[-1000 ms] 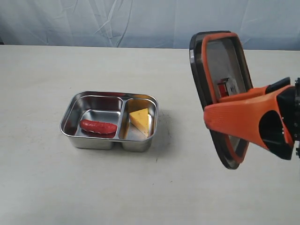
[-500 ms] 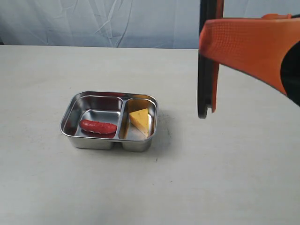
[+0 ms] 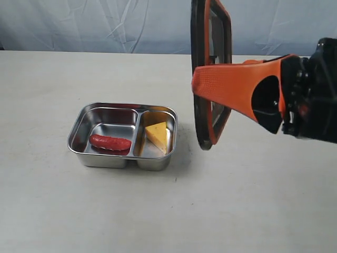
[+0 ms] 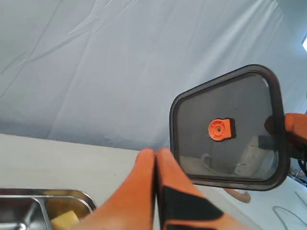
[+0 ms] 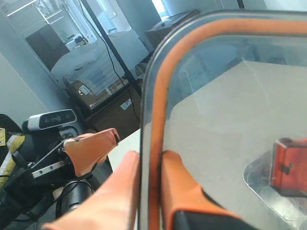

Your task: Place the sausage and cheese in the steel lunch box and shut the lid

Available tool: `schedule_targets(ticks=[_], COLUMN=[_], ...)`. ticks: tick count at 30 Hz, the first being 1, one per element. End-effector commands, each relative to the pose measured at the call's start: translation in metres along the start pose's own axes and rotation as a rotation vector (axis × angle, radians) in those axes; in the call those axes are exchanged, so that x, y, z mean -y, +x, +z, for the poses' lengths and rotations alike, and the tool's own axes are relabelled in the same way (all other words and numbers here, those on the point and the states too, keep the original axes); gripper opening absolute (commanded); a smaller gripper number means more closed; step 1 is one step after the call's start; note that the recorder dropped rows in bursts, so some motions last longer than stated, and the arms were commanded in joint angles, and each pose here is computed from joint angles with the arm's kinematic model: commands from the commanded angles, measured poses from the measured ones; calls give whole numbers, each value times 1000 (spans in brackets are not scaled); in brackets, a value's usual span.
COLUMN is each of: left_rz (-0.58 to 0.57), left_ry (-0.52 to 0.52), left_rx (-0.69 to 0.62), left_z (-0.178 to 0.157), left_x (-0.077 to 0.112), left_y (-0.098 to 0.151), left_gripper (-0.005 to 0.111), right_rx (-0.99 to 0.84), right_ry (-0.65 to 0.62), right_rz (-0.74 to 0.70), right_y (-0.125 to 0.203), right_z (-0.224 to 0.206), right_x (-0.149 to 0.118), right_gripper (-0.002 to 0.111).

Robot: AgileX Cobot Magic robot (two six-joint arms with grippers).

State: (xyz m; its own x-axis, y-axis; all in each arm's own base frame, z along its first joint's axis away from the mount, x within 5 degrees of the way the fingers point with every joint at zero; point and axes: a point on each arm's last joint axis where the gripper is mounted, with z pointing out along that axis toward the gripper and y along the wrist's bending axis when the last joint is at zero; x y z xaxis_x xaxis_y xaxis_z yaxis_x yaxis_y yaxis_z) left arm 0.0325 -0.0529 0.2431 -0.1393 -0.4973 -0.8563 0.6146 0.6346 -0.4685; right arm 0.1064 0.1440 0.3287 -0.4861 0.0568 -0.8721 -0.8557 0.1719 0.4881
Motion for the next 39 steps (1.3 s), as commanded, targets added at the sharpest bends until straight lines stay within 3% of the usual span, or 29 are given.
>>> schedule_targets(ticks=[1,7,10,13,19,26,29,34,39], left_rz=[106,232,392,502,525,474,509,532,669], left_ry=[-3,-170,-152,-103,69,134,28,-362,-609], left_rx=[81,300,249,126,-168,-410,-464,-410,-368], left_z=[-1,-7,8,36,90,128,139,147,146], left_x=[12,29,38,34,7,-37,-50,-70,-76], left_y=[-22,-80,-99,-108,-95,-63,-62,-81,-91], left_gripper=[0,0,0,0,0,0,0,0,0], right_rx=[-2,-13,-11,-4,16,31,26,6,-20], right_ry=[11,-7,1,36,129,166,168,169,172], right_rz=[13,22,22,32,38,41,79,120,149], right_y=[0,1,1,0,-1,-8,-8,-5,-1], right_z=[3,5,5,5,4,7,9,13,18], right_x=[6,7,7,11,19,23,26,32,39], right_gripper=[-1,-1,-1,-1,-1,-1,-1,-1,-1])
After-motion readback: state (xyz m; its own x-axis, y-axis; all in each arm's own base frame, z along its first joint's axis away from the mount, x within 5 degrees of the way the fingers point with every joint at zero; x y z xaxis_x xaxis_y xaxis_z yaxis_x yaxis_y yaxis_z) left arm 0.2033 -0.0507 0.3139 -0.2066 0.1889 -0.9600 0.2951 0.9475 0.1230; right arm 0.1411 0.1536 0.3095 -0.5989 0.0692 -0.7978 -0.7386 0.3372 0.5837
